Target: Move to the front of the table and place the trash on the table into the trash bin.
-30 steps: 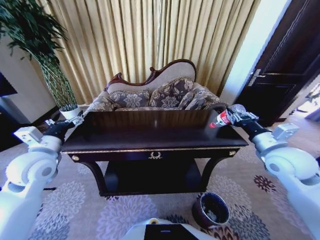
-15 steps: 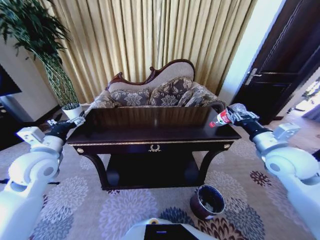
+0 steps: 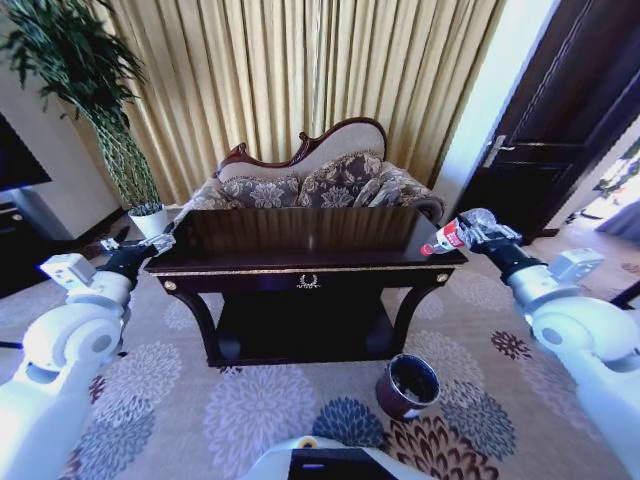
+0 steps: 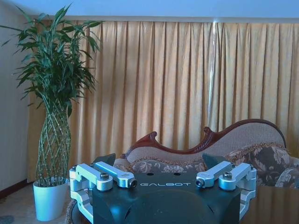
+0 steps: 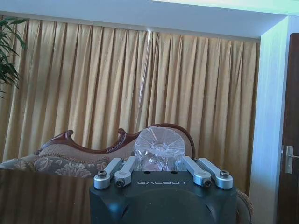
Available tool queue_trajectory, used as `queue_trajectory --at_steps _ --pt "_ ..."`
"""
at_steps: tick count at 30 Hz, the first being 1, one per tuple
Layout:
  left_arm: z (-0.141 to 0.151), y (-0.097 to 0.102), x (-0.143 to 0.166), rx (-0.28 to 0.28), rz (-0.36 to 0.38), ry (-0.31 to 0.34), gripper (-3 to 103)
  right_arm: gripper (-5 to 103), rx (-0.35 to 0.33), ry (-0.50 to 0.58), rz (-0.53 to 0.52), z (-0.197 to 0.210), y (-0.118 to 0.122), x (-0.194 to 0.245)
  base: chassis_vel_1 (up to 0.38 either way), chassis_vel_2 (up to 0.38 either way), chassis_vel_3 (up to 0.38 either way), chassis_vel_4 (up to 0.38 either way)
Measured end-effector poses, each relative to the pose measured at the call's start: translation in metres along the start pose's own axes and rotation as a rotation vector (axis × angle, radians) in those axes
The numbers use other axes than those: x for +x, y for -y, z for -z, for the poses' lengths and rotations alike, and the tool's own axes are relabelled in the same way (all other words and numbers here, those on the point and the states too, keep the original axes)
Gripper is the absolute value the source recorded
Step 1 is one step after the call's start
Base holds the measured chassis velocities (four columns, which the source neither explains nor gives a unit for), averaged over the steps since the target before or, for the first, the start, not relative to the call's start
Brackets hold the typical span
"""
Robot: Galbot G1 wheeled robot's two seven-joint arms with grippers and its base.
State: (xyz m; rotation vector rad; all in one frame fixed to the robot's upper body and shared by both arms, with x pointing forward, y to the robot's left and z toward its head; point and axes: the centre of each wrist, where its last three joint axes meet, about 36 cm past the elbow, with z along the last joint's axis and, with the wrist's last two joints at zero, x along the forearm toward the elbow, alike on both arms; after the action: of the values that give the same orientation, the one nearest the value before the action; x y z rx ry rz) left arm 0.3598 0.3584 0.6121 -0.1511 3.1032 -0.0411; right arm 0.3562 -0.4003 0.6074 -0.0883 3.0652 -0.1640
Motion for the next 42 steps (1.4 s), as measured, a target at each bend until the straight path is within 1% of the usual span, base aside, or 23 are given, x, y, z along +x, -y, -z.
queue_trajectory --at_steps 6,10,11,12,15,16,17,18,19,21,22,23,24,26,27,31,33,35,36,37,40,41,42 --pt "-0.003 0.003 0.002 0.002 0.003 0.000 100 28 -0.003 0.005 0.000 -0.008 -0.003 0.001 0.110 -0.107 -0.104 0.122" --pt "-0.005 0.004 0.003 0.001 0.003 -0.001 100 28 -0.014 -0.024 -0.014 -0.028 -0.006 0.003 0.032 -0.023 -0.043 0.029" --pt "-0.006 0.004 0.003 -0.001 0.005 -0.001 100 28 -0.018 -0.051 -0.030 -0.044 -0.008 0.005 0.000 0.000 0.000 0.000" --pt "-0.006 0.004 0.003 -0.001 0.005 -0.001 100 28 -0.018 -0.051 -0.030 -0.044 -0.008 0.005 0.000 0.000 0.000 0.000" --pt "-0.007 0.006 0.004 0.004 0.003 0.000 100 28 0.002 -0.130 -0.086 -0.097 -0.005 0.009 0.000 0.000 0.000 0.000" --pt "-0.007 0.006 0.004 0.004 0.003 0.000 100 28 0.002 -0.130 -0.086 -0.097 -0.005 0.009 0.000 0.000 0.000 0.000" --pt "-0.007 0.007 0.005 0.005 0.001 -0.001 100 28 0.004 -0.158 -0.100 -0.113 -0.004 0.011 0.000 0.000 0.000 0.000" --pt "-0.008 0.008 0.007 0.004 0.001 -0.002 100 28 0.007 -0.206 -0.122 -0.140 -0.001 0.015 0.000 0.000 0.000 0.000" --pt "-0.008 0.008 0.007 0.004 0.001 -0.002 100 28 0.007 -0.206 -0.122 -0.140 -0.001 0.015 0.000 0.000 0.000 0.000" --pt "-0.008 0.008 0.008 0.003 0.001 -0.003 100 28 0.019 -0.243 -0.144 -0.170 0.002 0.020 0.000 0.000 0.000 0.000" --pt "-0.009 0.009 0.009 0.002 0.003 -0.002 100 28 0.040 -0.276 -0.171 -0.200 0.006 0.024 0.000 0.000 0.000 0.000" --pt "-0.010 0.009 0.009 0.001 0.004 -0.002 100 28 0.050 -0.285 -0.182 -0.212 0.008 0.026 0.000 0.000 0.000 0.000" --pt "-0.010 0.009 0.009 0.001 0.004 -0.002 100 28 0.050 -0.285 -0.182 -0.212 0.008 0.026 0.000 0.000 0.000 0.000" --pt "-0.011 0.011 0.011 0.001 0.004 -0.001 100 28 0.067 -0.314 -0.213 -0.249 0.010 0.031 0.000 0.000 0.000 0.000" --pt "-0.011 0.011 0.011 0.001 0.004 -0.001 100 28 0.067 -0.314 -0.213 -0.249 0.010 0.031 0.000 0.000 0.000 0.000" --pt "-0.011 0.010 0.013 0.000 0.010 0.002 100 28 0.086 -0.332 -0.257 -0.301 0.012 0.032 0.000 0.000 0.000 0.000" --pt "-0.011 0.010 0.013 0.001 0.011 0.003 100 28 0.085 -0.339 -0.264 -0.308 0.012 0.032 0.000 0.000 0.000 0.000" --pt "-0.010 0.009 0.013 0.000 0.015 0.007 100 28 0.077 -0.374 -0.285 -0.332 0.008 0.033 0.000 0.000 0.000 0.000" --pt "-0.010 0.009 0.014 -0.002 0.017 0.006 100 28 0.091 -0.398 -0.300 -0.348 0.008 0.036 0.000 0.000 0.000 0.000" --pt "-0.010 0.009 0.014 -0.002 0.017 0.006 100 28 0.091 -0.398 -0.300 -0.348 0.008 0.036 0.000 0.000 0.000 0.000" --pt "-0.009 0.007 0.016 -0.009 0.020 0.005 100 28 0.140 -0.445 -0.321 -0.380 0.012 0.042 0.000 0.000 0.000 0.000" --pt "-0.009 0.007 0.016 -0.012 0.020 0.005 100 28 0.147 -0.460 -0.326 -0.388 0.013 0.044 0.000 0.000 0.000 0.000" --pt "-0.009 0.007 0.016 -0.012 0.020 0.005 100 28 0.147 -0.460 -0.326 -0.388 0.013 0.044 0.000 0.000 0.000 0.000"
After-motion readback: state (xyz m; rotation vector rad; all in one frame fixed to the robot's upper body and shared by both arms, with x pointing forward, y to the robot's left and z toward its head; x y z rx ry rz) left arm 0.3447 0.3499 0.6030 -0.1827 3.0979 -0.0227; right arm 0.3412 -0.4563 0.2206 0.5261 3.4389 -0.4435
